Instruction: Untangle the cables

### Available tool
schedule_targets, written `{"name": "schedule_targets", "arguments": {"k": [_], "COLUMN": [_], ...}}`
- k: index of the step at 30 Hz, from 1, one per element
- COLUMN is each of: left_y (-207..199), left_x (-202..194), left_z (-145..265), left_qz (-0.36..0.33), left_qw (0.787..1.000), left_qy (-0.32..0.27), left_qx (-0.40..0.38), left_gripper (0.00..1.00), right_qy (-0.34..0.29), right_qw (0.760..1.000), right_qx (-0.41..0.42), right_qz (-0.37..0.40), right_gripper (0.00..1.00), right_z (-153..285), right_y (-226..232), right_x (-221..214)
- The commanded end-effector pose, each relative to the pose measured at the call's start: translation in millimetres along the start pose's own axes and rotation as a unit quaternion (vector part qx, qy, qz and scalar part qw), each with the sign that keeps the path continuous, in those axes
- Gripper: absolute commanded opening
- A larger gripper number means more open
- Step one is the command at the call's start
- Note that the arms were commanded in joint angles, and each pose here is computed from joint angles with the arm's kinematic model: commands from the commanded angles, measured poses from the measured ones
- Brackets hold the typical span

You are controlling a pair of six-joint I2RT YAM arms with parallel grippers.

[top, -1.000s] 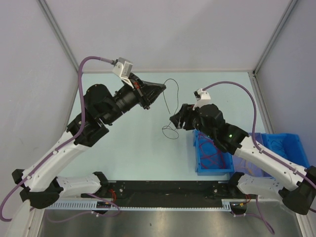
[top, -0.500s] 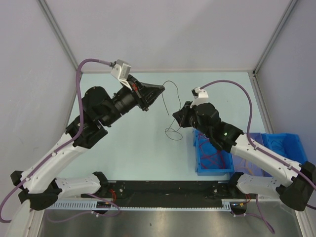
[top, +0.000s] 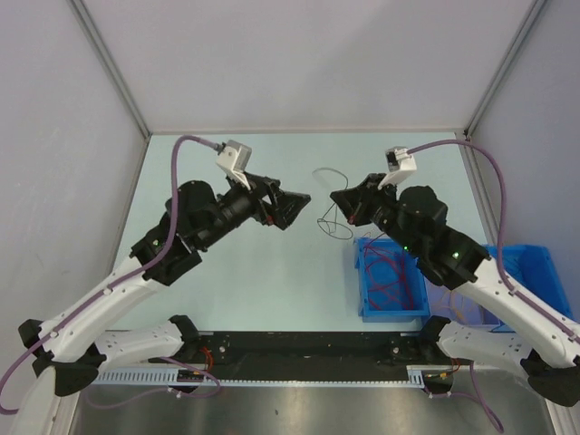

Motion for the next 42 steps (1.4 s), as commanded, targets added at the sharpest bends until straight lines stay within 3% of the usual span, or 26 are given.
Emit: {"name": "schedule_targets", "arguments": {"k": [1,8,11,20,26,42], "left_y": [25.0,49.8,46.9,49.7,49.4,37.3], "left_x": [-39.6,-89.7,-102.2,-157.6,-159.1,-148.1], "left_z": [10.1,10.5,3.5,-4.2,-3.1,-10.7], "left_qz": [0.015,0.013,0.007,0.026,0.036,0.063], "left_qw": [0.998,0.993,0.994,0.990,0.992,0.993], "left_qy": [0.033,0.077,0.092,0.138,0.121,0.082], "left_qx": [0.049,0.084,0.052,-0.009,-0.017,-0.054], "left_gripper": [1.00,0.96,0.91,0.88,0.83,0.86], "right_qy": [-0.040,-0.047,-0.049,-0.056,-0.057,-0.060], "right_qw": [0.999,0.995,0.994,0.994,0.994,0.994], "right_qx": [0.029,0.087,0.100,0.091,0.090,0.091], "right_qz": [0.001,0.000,-0.002,-0.001,-0.002,-0.010], "right_gripper": [0.00,0.00,0.00,0.00,0.00,0.00], "right_z": [24.7,39.0,44.0,48.2,48.0,49.4], "right_y": [19.3,42.2,48.2,49.1,49.8,51.5], "right_x": [36.4,57.0,63.3,72.6,74.2,76.9]}}
Point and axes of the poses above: each gripper's point midway between its finger pads, its own z axis back along the fingers, its own y axis along the line the jaws close on, x = y × z, the point moved 6 cm from there along z, back along the fingers
